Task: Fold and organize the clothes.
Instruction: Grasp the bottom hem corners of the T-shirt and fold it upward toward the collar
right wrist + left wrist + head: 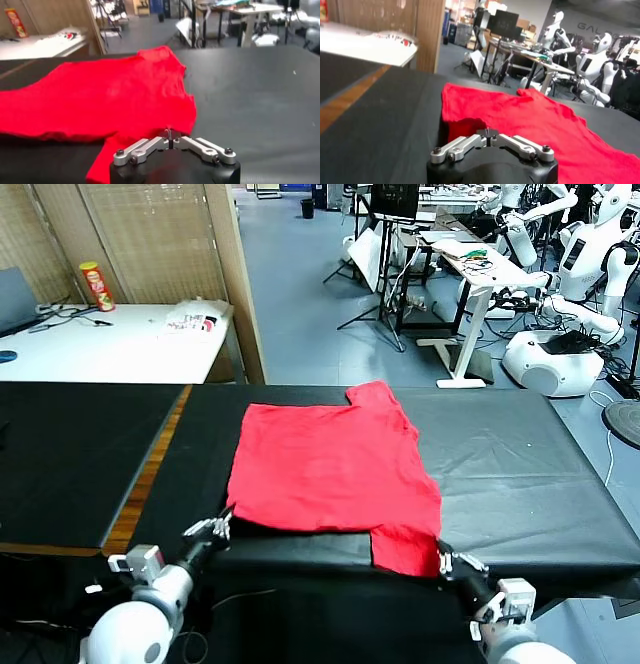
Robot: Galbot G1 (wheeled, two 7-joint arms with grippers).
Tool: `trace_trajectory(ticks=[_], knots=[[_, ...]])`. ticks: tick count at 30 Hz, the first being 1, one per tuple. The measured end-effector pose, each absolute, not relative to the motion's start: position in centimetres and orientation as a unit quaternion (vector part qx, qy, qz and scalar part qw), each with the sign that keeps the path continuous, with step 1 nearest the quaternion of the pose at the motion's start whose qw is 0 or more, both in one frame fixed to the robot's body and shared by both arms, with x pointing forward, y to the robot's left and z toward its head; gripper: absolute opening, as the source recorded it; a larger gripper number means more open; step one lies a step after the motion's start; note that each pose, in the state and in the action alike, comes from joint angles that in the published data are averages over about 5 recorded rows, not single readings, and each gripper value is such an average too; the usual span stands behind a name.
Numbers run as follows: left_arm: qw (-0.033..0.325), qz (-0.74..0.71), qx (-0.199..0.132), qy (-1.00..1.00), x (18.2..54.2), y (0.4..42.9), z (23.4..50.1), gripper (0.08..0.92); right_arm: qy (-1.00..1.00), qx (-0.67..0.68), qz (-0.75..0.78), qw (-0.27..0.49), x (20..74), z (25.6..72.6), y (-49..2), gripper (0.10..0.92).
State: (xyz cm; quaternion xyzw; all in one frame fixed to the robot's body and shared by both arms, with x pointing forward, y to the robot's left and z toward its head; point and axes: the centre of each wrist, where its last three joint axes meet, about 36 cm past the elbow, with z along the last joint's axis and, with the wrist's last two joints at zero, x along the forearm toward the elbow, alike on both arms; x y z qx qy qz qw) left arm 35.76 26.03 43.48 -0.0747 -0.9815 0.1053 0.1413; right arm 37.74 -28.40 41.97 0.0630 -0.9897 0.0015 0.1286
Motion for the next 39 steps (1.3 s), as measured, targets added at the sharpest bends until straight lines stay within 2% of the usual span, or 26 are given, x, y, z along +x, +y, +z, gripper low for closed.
trace_trajectory(ticks=[9,16,19,22,29,32,34,39], knots=[[0.125,0.060,-0.055,-0.989,40.0,26.0,41.9,0.127,-0.990,0.068,0.014,0.121,42.9,39.7,-27.6,0.122],[0.131,0.041,-0.044,-0.990,42.4,26.3,40.4,0.127,-0.992,0.074,0.021,0.101,46.5,38.7,-26.9,0.122],[0.132,0.033,-0.041,-0.990,43.2,26.5,40.0,0.127,-0.992,0.075,0.025,0.099,47.5,38.6,-26.8,0.146],[0.130,0.024,-0.037,-0.990,43.8,26.7,39.6,0.127,-0.990,0.080,0.027,0.110,47.9,38.7,-27.0,0.263],[0.130,0.024,-0.031,-0.991,44.6,27.0,39.7,0.128,-0.983,0.086,0.023,0.160,45.7,40.0,-28.1,0.645],[0.133,0.023,-0.032,-0.990,44.4,27.1,39.8,0.265,-0.981,0.086,0.024,0.175,43.9,40.7,-28.4,0.753],[0.136,0.020,-0.032,-0.990,44.1,27.3,39.9,0.422,-0.979,0.087,0.025,0.181,42.7,41.0,-28.4,0.786],[0.149,0.021,-0.039,-0.988,43.1,27.7,40.0,0.684,-0.977,0.089,0.022,0.193,40.5,40.7,-28.4,0.798]])
